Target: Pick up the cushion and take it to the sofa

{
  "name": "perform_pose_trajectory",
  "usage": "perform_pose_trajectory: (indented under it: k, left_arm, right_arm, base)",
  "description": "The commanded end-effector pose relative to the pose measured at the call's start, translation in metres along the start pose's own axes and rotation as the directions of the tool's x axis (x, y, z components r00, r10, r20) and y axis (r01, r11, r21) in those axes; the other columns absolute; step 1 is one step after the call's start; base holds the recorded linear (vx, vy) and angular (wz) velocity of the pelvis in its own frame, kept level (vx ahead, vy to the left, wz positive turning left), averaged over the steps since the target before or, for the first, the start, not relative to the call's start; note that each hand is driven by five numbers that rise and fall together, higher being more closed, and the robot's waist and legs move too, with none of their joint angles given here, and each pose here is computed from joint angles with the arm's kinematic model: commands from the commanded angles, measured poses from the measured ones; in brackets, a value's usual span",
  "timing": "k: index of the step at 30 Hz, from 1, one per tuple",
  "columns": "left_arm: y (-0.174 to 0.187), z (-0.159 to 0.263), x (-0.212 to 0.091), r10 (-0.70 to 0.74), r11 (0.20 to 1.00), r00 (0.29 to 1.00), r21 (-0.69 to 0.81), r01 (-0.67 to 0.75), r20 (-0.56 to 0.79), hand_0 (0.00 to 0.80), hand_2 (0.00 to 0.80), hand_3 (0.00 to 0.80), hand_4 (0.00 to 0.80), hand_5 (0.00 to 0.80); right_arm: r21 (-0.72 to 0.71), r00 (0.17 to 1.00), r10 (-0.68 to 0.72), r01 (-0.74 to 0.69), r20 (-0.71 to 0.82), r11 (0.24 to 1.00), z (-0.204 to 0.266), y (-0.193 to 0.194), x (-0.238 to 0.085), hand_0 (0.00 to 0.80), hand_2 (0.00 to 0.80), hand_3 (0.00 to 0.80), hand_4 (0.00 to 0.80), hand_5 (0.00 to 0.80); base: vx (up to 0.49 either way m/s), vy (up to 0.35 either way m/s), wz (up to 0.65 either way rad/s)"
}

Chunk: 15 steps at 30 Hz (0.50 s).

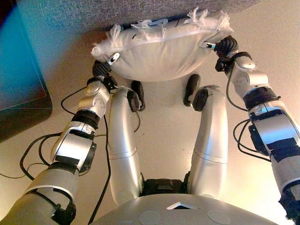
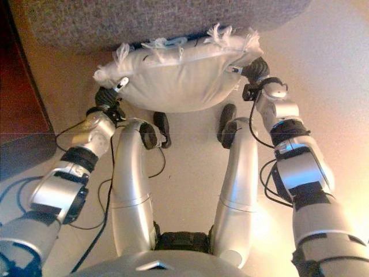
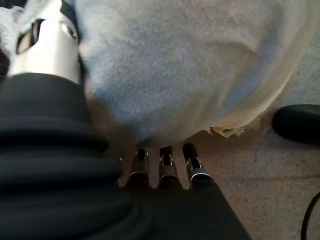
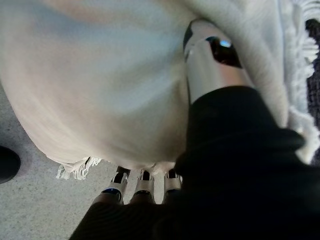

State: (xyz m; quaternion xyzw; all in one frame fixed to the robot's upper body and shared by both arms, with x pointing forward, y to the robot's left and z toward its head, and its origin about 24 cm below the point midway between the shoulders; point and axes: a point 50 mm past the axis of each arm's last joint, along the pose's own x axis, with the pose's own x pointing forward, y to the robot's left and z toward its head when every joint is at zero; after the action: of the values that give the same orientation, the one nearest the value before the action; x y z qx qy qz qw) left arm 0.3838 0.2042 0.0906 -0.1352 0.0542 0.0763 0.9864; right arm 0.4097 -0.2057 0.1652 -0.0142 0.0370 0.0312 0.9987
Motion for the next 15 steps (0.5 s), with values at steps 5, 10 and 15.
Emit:
perform_pose_trajectory:
  k: [5,10,15]
  left_arm:
    - [-0.042,0.026,-0.003,-0.267,0.963,0.953,0.011,0.269,0.14,0.0,0.0,0.0,0.0,0.0]
    - [-0.07,0.035,-0.008,-0.427,0.904,0.892,0.076,0.42,0.146,0.292,0.292,0.292,0.292,0.292]
    - [-0.072,0.032,-0.009,-0.408,0.911,0.902,0.118,0.394,0.142,0.8,0.8,0.8,0.8,0.8]
  right_arm:
    - [-0.046,0.977,0.211,-0.209,0.04,0.977,0.019,0.035,0.001,0.0,0.0,0.0,0.0,0.0]
    - [-0.115,0.944,0.331,-0.328,0.006,0.938,0.014,0.047,-0.001,0.8,0.8,0.8,0.8,0.8]
    - [-0.117,0.949,0.314,-0.311,0.005,0.943,0.009,0.048,-0.002,0.8,0.8,0.8,0.8,0.8]
  base:
    - [0.031,0.001,0.05]
    - [0.045,0.008,0.04]
    - [0.03,0.014,0.03]
